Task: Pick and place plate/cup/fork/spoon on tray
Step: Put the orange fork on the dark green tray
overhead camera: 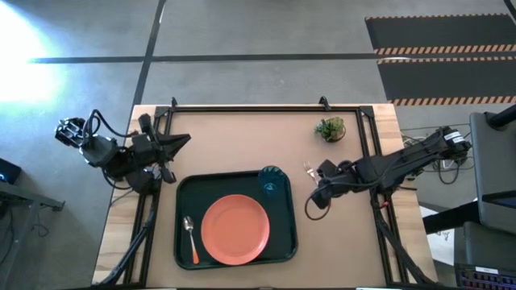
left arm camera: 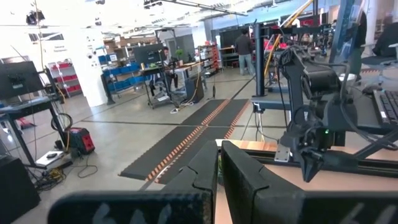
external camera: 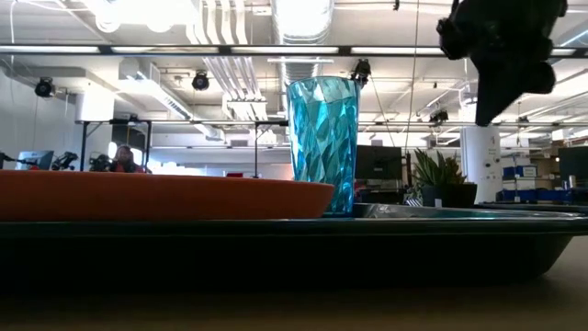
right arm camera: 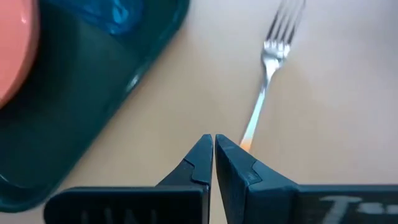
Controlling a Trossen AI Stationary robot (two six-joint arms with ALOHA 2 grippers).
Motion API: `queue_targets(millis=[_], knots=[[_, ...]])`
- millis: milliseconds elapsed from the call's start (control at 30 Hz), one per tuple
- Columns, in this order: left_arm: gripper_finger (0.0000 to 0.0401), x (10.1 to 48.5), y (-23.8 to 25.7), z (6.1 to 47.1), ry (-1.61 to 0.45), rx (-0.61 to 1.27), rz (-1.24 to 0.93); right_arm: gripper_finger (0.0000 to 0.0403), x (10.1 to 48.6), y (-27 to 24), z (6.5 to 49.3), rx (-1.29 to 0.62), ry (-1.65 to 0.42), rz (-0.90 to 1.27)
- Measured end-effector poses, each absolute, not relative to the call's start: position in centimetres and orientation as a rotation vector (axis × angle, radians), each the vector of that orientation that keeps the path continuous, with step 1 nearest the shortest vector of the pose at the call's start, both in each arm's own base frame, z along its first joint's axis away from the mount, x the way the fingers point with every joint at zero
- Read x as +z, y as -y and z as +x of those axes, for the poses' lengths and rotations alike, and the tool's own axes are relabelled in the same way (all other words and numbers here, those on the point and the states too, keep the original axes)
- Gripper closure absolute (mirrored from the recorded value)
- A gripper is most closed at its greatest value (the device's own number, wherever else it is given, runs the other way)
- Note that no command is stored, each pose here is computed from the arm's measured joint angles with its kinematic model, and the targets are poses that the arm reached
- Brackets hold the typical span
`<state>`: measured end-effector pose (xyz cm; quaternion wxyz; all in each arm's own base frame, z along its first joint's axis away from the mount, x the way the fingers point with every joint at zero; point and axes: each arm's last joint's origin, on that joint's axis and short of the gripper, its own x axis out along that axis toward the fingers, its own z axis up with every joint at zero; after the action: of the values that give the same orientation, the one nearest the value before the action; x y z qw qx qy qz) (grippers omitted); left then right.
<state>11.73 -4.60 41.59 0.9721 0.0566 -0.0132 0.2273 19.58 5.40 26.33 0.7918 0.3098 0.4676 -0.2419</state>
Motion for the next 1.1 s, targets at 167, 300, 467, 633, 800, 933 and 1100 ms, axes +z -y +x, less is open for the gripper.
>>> queue_targets(millis=[167, 300, 467, 633, 800, 933, 1100], knots=[[0.0397, 41.6, 4.6, 11.7, 0.026, 0.459, 0.114, 0.0394, 26.0, -5.5, 19.4, -0.519, -1.036, 0.7], [0.0397, 41.6, 4.6, 11.7, 0.026, 0.459, 0.114, 0.0394, 26.0, -5.5, 19.4, -0.519, -1.041, 0.704], [0.0397, 41.6, 4.6, 11.7, 0.026, 0.459, 0.114, 0.0367, 26.0, -5.5, 19.4, -0.524, -1.039, 0.711], [0.0397, 41.6, 4.6, 11.7, 0.026, 0.459, 0.114, 0.0301, 25.4, -5.6, 19.9, -0.547, -1.063, 0.705], [0.0397, 41.6, 4.6, 11.7, 0.026, 0.459, 0.114, 0.0243, 24.0, -5.5, 20.7, -0.588, -1.141, 0.64], [0.0397, 41.6, 4.6, 11.7, 0.026, 0.459, 0.115, 0.0219, 22.8, -4.8, 21.5, -0.622, -1.195, 0.591], [0.0397, 41.6, 4.6, 11.7, 0.026, 0.459, 0.115, 0.0213, 21.9, -3.3, 22.2, -0.662, -1.253, 0.578]])
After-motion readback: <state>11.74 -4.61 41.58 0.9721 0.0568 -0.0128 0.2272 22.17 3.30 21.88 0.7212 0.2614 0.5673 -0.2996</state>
